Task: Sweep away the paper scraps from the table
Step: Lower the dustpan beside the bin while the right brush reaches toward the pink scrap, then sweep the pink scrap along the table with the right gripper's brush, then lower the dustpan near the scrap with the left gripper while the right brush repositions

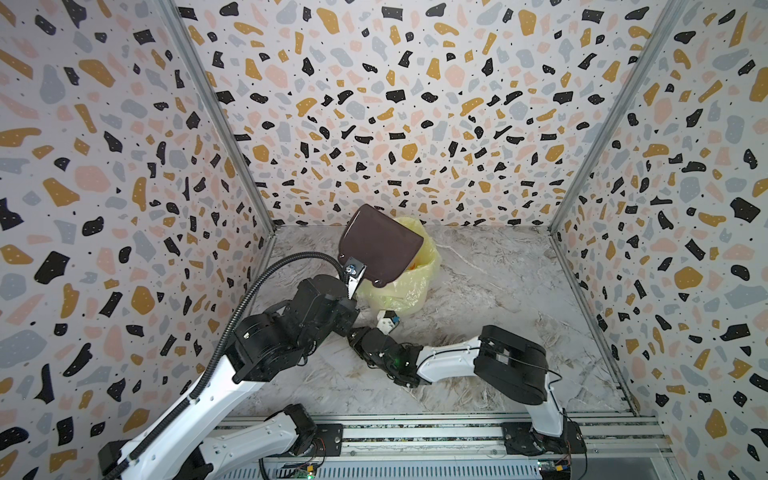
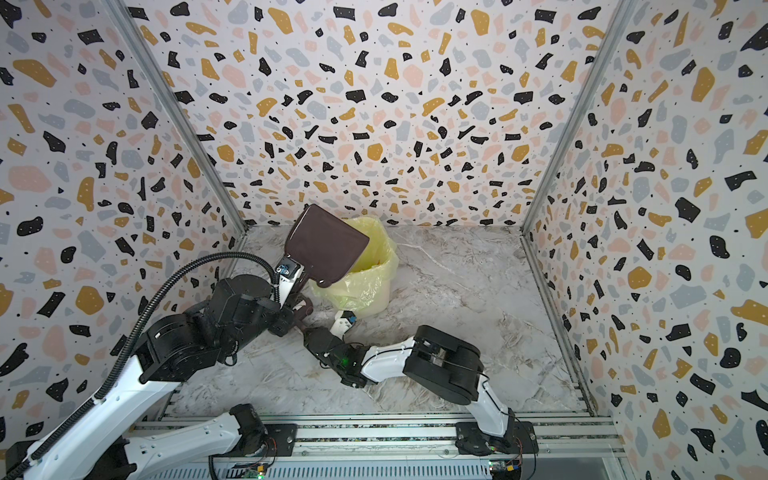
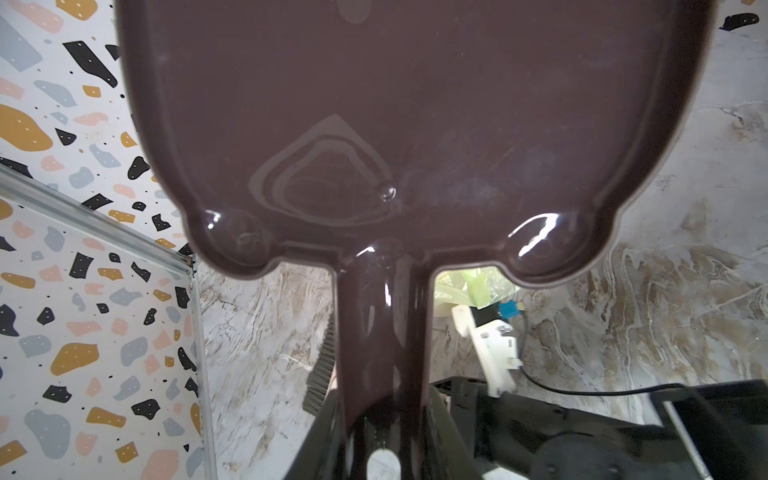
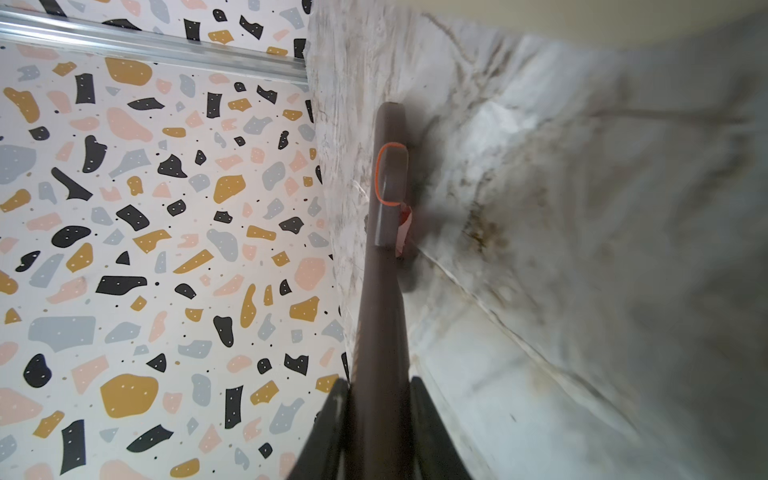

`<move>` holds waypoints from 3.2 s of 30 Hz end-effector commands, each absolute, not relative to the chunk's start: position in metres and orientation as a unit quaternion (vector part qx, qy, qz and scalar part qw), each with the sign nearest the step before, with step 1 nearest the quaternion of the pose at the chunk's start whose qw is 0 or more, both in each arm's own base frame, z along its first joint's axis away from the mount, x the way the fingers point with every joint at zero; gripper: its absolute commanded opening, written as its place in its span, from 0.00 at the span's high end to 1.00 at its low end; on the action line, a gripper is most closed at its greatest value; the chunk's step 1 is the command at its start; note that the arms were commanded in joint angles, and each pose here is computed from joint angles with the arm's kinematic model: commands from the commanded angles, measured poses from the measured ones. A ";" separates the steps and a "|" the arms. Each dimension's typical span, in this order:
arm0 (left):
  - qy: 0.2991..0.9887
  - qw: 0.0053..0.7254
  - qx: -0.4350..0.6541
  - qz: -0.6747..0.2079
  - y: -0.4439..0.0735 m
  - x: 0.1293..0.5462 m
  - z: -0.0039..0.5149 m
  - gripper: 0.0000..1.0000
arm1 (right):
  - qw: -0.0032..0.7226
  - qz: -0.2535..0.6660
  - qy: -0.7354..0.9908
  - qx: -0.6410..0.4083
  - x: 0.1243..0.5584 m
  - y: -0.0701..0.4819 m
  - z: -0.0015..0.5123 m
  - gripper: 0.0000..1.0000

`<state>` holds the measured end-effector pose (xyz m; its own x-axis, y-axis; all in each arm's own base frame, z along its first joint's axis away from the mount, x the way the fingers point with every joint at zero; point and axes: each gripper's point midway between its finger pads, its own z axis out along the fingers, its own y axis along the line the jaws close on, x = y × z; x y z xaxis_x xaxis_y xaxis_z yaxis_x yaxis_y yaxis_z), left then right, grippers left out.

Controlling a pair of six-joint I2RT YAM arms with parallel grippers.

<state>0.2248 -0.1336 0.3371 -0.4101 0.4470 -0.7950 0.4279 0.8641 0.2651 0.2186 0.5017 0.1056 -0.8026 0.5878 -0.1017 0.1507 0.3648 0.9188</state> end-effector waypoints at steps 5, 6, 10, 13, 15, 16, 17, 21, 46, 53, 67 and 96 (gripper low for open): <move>0.834 0.496 0.242 0.002 -0.131 0.226 0.344 1.00 | 0.179 0.406 0.876 0.188 0.156 0.426 0.083 1.00; 0.834 0.496 0.242 0.000 -0.131 0.225 0.345 1.00 | 0.182 0.390 0.884 0.183 0.150 0.414 0.083 1.00; 0.834 0.498 0.238 -0.002 -0.130 0.225 0.347 1.00 | 0.205 0.378 0.888 0.160 0.140 0.388 0.106 1.00; 0.833 0.501 0.235 0.001 -0.129 0.225 0.348 1.00 | 0.237 0.412 0.874 0.103 0.140 0.403 0.146 1.00; 0.832 0.503 0.234 0.001 -0.129 0.226 0.350 1.00 | 0.247 0.437 0.862 0.069 0.137 0.421 0.168 1.00; 0.832 0.503 0.233 0.001 -0.129 0.226 0.350 1.00 | 0.248 0.445 0.859 0.054 0.135 0.430 0.175 1.00; 0.831 0.505 0.232 0.000 -0.129 0.226 0.352 1.00 | 0.251 0.452 0.855 0.038 0.133 0.440 0.182 1.00; 0.831 0.505 0.232 -0.001 -0.129 0.226 0.354 1.00 | 0.243 0.468 0.849 -0.011 0.126 0.475 0.186 1.00; 0.825 0.506 0.252 -0.027 -0.142 0.225 0.363 1.00 | 0.147 0.318 0.937 0.001 0.110 0.330 0.112 1.00; 0.821 0.498 0.276 -0.044 -0.152 0.221 0.364 1.00 | 0.182 0.313 0.932 0.009 0.121 0.285 0.146 1.00; 0.822 0.483 0.299 -0.051 -0.158 0.214 0.364 1.00 | 0.156 0.401 0.892 -0.137 0.139 0.365 0.184 1.00; 0.840 0.374 0.379 -0.100 -0.190 0.160 0.310 1.00 | 0.184 0.208 0.961 -0.016 0.167 0.152 0.192 1.00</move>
<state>0.1666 -0.1846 0.3182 -0.4137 0.5614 -0.7167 0.7001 0.6994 0.1438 0.1729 0.1713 0.1827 -0.9355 0.0533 -0.3493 -0.1164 0.8869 0.4471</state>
